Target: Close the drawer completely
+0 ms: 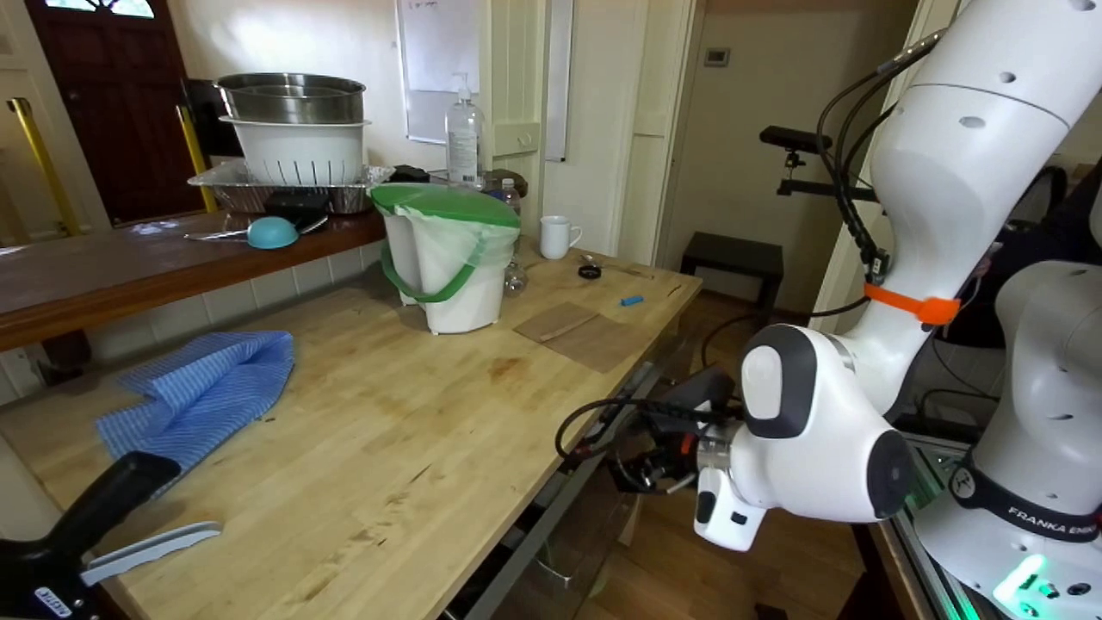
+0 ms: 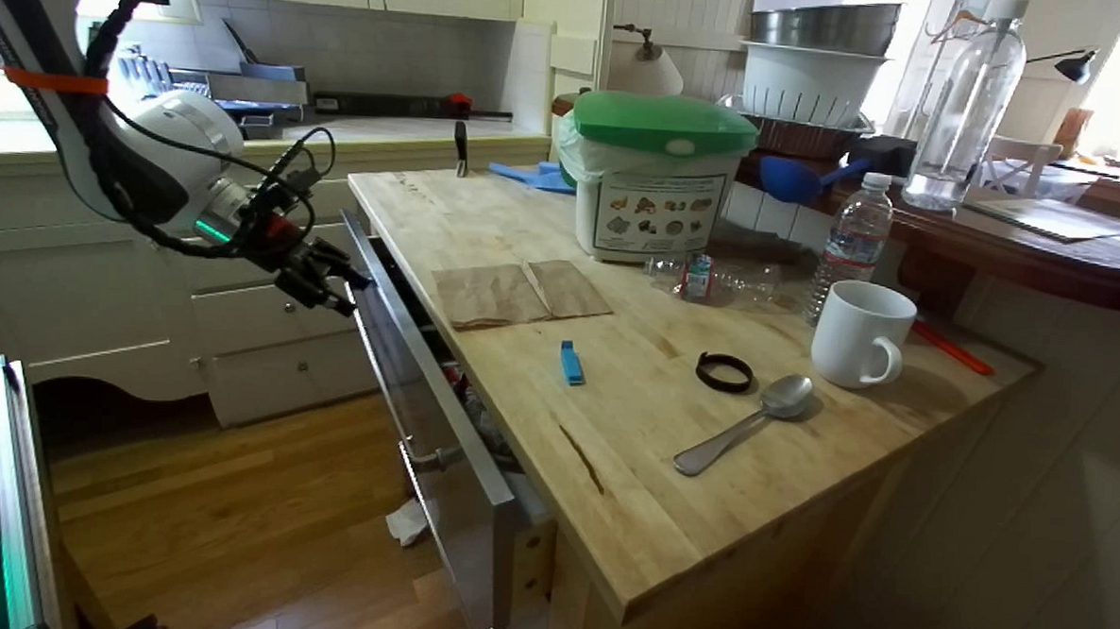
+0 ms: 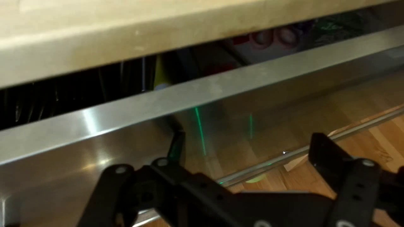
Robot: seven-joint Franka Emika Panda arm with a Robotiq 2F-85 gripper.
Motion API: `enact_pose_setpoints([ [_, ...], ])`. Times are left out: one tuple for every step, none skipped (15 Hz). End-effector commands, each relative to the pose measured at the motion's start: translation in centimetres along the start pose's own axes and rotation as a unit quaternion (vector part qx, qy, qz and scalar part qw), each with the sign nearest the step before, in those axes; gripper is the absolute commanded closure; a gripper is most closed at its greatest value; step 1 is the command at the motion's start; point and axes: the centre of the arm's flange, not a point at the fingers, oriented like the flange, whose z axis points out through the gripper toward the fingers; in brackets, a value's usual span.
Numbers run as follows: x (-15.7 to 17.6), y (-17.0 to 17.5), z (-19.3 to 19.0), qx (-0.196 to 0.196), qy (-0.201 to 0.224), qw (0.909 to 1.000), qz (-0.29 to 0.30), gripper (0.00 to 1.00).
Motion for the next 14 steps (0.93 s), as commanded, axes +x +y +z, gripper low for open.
enact_pose_setpoints([
  [-3.1, 2.7, 2.8, 0.060, -0.011, 0.9979, 0.019, 0.00],
  [-3.5, 3.1, 3.1, 0.073, -0.012, 0.9971, 0.020, 0.00],
  [-3.5, 3.3, 3.0, 0.088, -0.006, 0.9960, 0.016, 0.00],
  [-3.0, 3.5, 2.7, 0.102, 0.000, 0.9947, 0.011, 0.00],
  [-2.1, 3.6, 1.6, 0.112, 0.014, 0.9936, 0.000, 0.00],
  [-0.8, 3.4, -0.1, 0.103, 0.043, 0.9936, -0.017, 0.00],
  [0.4, 3.3, -1.4, 0.106, 0.060, 0.9921, -0.029, 0.00],
  [1.5, 3.0, -3.0, 0.104, 0.078, 0.9905, -0.044, 0.00],
  [2.3, 2.5, -4.7, 0.089, 0.089, 0.9906, -0.053, 0.00],
  [3.0, 2.0, -6.4, 0.082, 0.088, 0.9912, -0.055, 0.00],
  [3.6, 1.5, -7.7, 0.087, 0.081, 0.9922, -0.039, 0.00],
  [3.7, 0.7, -9.2, 0.092, 0.074, 0.9930, -0.005, 0.00],
  [3.6, -0.1, -10.7, 0.112, 0.074, 0.9903, 0.036, 0.00],
  [3.7, -0.7, -11.6, 0.124, 0.079, 0.9873, 0.060, 0.00],
])
